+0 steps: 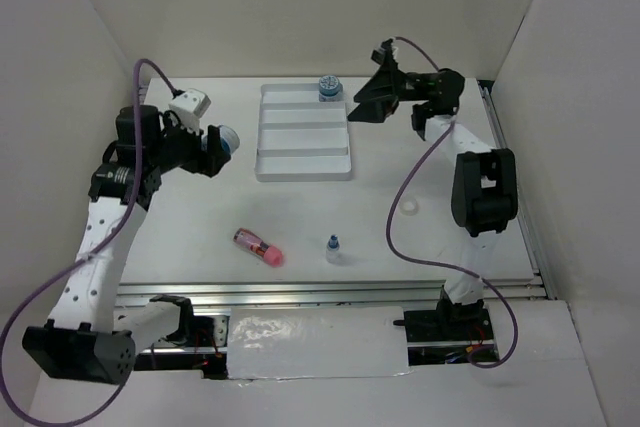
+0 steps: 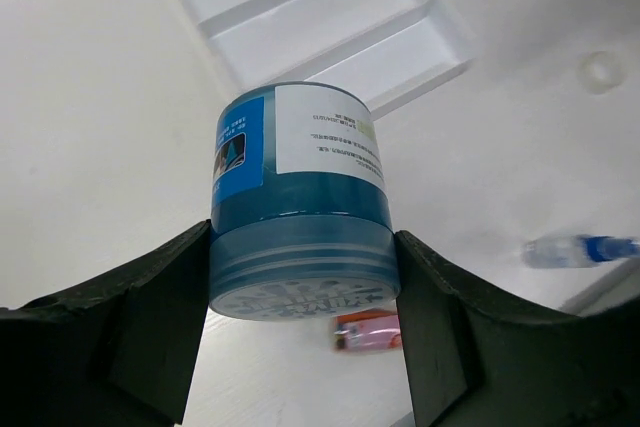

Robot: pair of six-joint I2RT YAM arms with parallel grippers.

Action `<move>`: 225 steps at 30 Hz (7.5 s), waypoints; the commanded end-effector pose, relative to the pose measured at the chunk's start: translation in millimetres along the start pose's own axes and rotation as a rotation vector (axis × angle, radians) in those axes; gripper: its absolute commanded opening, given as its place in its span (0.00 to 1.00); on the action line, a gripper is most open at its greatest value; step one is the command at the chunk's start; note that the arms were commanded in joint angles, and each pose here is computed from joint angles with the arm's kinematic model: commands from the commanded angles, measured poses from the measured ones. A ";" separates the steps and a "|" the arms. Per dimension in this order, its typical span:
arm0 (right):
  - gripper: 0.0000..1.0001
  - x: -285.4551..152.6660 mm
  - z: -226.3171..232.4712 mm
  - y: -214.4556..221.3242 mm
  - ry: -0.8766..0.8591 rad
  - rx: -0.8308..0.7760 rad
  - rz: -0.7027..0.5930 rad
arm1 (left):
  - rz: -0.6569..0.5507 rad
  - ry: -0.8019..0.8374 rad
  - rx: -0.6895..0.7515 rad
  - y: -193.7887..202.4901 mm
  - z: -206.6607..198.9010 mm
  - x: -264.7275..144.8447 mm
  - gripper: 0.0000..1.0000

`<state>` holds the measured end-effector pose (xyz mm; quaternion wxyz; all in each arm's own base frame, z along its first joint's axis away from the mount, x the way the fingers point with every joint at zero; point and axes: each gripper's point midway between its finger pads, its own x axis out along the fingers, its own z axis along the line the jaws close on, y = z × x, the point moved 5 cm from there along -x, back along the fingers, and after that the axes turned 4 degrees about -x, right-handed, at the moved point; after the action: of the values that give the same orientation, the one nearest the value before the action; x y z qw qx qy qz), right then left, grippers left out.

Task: Sort the stationery into containers
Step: Place the stationery at the center of the board, then move the stationery to the center of the board, then pick up the stationery from the center of the board.

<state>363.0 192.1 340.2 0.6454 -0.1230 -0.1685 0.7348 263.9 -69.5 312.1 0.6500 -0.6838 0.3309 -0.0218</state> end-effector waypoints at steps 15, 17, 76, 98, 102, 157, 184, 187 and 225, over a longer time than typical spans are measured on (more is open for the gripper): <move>1.00 -109.0 61.5 23.3 0.190 0.165 -0.425 | 0.592 -0.328 -0.085 44.7 95.4 75.8 0.00; 1.00 -117.3 71.1 11.0 0.286 0.100 -0.488 | 0.641 -0.339 -0.097 53.6 101.4 83.7 0.00; 1.00 -98.2 19.1 45.9 0.844 -0.274 -0.212 | -0.313 -0.310 0.087 66.7 108.2 15.2 0.96; 1.00 -97.7 -9.3 49.1 0.834 -0.187 -0.176 | -0.177 -0.167 -0.142 123.5 125.4 112.2 0.81; 1.00 -99.2 -11.1 49.2 0.833 -0.178 -0.177 | -0.118 -0.172 -0.177 120.1 139.6 130.1 0.68; 1.00 -103.3 -28.1 57.3 0.798 -0.098 -0.178 | -0.049 -0.253 -0.243 60.3 188.6 234.7 0.84; 1.00 -98.9 -35.0 57.9 0.781 -0.076 -0.164 | -0.029 -0.328 -0.182 64.3 192.4 255.0 0.93; 1.00 -99.3 -36.1 58.5 0.784 -0.076 -0.162 | -0.025 -0.345 -0.172 65.9 195.3 256.6 0.93; 1.00 -98.7 -48.2 59.2 0.769 -0.032 -0.153 | -0.248 -0.229 -0.037 -20.8 145.2 259.9 0.26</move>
<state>342.0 87.5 270.7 0.7133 -0.3954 0.0737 0.5740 519.6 -49.3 109.3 0.6400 -0.7224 0.2365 0.1124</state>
